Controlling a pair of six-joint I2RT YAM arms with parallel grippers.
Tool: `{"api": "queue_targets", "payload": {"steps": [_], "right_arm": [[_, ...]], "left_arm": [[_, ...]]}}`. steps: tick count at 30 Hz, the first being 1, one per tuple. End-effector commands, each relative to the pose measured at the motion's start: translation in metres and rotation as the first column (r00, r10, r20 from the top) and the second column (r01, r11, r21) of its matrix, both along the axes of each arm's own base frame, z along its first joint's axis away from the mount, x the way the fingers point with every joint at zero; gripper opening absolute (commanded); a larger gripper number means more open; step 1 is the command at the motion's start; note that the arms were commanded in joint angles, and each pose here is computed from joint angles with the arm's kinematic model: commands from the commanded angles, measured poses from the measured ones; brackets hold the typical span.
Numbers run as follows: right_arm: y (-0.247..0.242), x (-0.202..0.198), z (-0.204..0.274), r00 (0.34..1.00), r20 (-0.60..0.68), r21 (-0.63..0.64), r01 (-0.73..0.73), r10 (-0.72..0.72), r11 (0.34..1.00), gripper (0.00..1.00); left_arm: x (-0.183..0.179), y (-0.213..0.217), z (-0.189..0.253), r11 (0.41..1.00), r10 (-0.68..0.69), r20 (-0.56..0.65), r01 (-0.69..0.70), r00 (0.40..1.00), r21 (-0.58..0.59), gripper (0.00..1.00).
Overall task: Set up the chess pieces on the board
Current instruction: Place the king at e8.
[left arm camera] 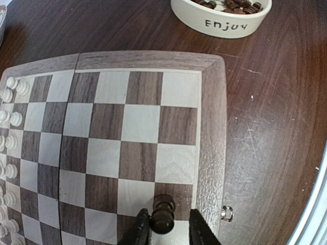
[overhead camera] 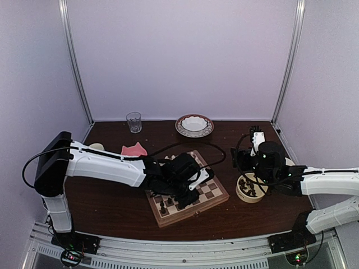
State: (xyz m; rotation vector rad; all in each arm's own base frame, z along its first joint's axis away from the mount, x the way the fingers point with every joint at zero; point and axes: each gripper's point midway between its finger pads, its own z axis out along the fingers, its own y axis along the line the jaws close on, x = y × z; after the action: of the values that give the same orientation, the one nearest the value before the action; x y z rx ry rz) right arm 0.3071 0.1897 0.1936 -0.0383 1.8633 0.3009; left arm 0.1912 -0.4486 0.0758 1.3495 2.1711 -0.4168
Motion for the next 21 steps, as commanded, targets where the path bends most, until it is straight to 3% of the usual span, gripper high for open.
{"api": "queue_targets", "payload": {"steps": [1,6,11,14,18,21], "right_arm": [[0.000,0.001,0.000,1.000,0.006,0.000,-0.006,0.006,1.000,0.80],[0.000,0.001,0.000,1.000,0.009,-0.005,-0.007,0.007,1.000,0.80],[0.001,0.001,-0.001,1.000,0.008,-0.009,-0.014,0.014,1.000,0.80],[0.022,-0.005,-0.003,0.990,-0.001,-0.022,-0.144,0.144,0.989,0.78],[0.061,-0.020,-0.008,0.929,-0.037,-0.018,-0.369,0.369,0.929,0.74],[0.076,-0.022,-0.010,0.901,-0.087,-0.038,-0.430,0.426,0.902,0.73]], "left_arm": [[0.000,-0.012,0.010,0.999,-0.014,0.011,0.014,1.000,-0.034,0.36],[-0.001,-0.012,0.028,0.997,-0.007,0.016,0.008,1.000,-0.076,0.49],[-0.003,-0.004,0.074,0.980,0.007,0.055,0.004,0.998,-0.199,0.52],[0.003,0.019,0.096,0.961,0.057,0.083,-0.033,0.995,-0.274,0.54],[0.022,0.056,0.114,0.932,0.165,0.108,-0.119,0.980,-0.342,0.52],[0.041,0.089,0.120,0.896,0.277,0.120,-0.211,0.953,-0.391,0.52]]}}
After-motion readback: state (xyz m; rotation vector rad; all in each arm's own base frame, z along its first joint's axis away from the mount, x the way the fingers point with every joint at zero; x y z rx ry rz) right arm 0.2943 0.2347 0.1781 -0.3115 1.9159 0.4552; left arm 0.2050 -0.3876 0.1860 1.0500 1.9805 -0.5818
